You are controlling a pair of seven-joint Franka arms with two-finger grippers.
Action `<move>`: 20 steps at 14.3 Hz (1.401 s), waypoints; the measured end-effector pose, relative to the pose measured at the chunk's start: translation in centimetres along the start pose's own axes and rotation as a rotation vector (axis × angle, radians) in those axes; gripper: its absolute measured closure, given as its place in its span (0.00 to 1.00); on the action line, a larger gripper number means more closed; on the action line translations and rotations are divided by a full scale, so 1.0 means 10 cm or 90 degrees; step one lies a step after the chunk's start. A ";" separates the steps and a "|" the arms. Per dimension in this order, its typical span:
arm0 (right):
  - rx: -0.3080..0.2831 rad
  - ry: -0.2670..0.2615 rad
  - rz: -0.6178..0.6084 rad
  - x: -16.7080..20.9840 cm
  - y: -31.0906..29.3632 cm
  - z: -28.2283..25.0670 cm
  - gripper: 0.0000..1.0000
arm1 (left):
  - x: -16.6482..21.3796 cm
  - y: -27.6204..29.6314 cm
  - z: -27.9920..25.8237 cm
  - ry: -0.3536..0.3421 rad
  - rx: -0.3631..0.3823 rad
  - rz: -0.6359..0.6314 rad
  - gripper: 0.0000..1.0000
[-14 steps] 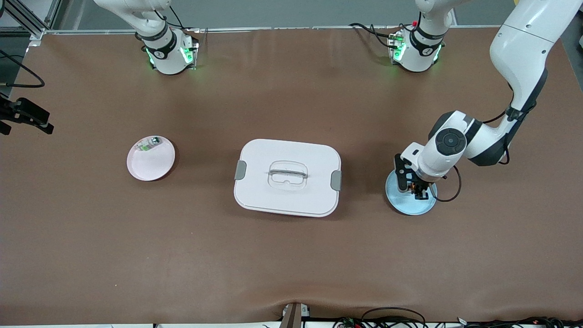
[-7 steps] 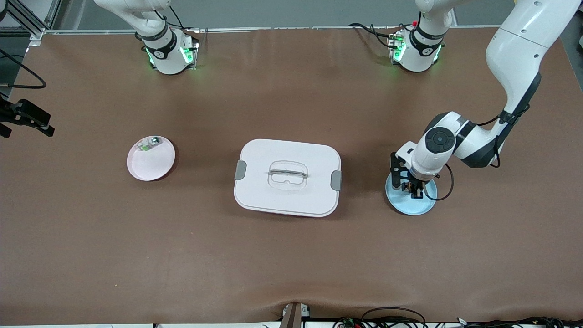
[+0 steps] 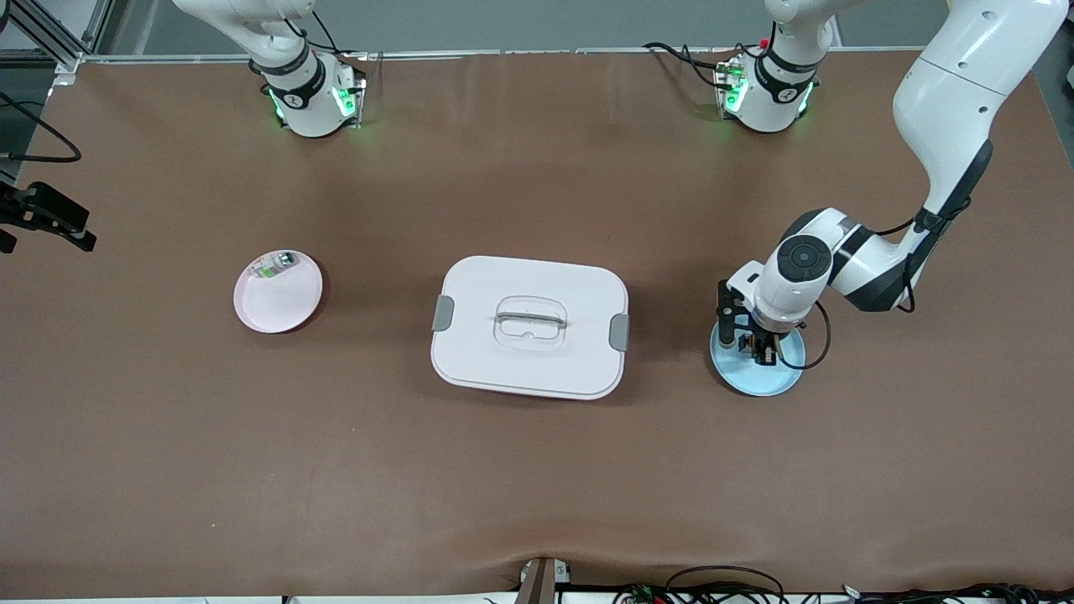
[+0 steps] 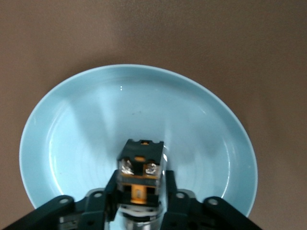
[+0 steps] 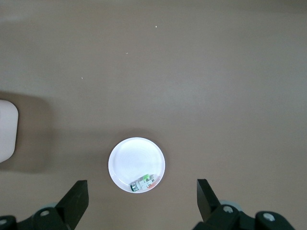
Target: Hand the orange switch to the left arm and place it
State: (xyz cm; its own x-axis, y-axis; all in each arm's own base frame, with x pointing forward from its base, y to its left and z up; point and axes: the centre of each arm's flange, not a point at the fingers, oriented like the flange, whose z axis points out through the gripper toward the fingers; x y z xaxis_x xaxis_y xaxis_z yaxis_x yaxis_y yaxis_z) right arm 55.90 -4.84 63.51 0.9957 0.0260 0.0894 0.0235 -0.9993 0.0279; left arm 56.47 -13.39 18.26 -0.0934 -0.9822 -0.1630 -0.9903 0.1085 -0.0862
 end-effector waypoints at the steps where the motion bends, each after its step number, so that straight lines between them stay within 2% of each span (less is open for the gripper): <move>1: 0.000 0.000 0.000 0.00 0.00 0.00 0.00 | -0.01 0.00 0.00 0.000 0.000 -0.001 0.41; 5: 0.000 0.000 0.000 0.00 0.00 0.00 0.00 | -0.04 -0.05 -0.05 -0.002 0.009 -0.007 0.02; 8: 0.000 0.000 -0.001 0.00 -0.01 0.00 0.00 | -0.17 -0.19 -0.23 -0.006 0.032 -0.033 0.00; 10: 0.000 0.000 -0.001 0.00 -0.01 0.00 0.00 | -0.32 -0.28 -0.37 0.005 0.035 -0.079 0.00; 12: 0.000 0.001 -0.001 0.00 -0.01 -0.01 0.00 | -0.44 -0.37 -0.56 0.015 0.016 -0.139 0.00; 16: -0.001 0.007 -0.001 0.01 -0.01 -0.06 0.00 | -0.47 -0.66 -1.31 -0.016 -0.040 -0.228 0.00; 20: -0.001 0.009 -0.001 0.01 -0.01 -0.07 0.00 | -0.48 -0.88 -2.06 -0.045 -0.046 -0.370 0.00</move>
State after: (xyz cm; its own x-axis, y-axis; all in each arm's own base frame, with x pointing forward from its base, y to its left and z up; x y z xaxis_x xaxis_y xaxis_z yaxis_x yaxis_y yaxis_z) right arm 55.93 -4.72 64.21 0.9943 0.0282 0.1030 0.0253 -0.9992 0.0294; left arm 63.50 -12.81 40.03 0.4711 -0.8646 -0.1749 -0.8819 -0.4575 -0.1140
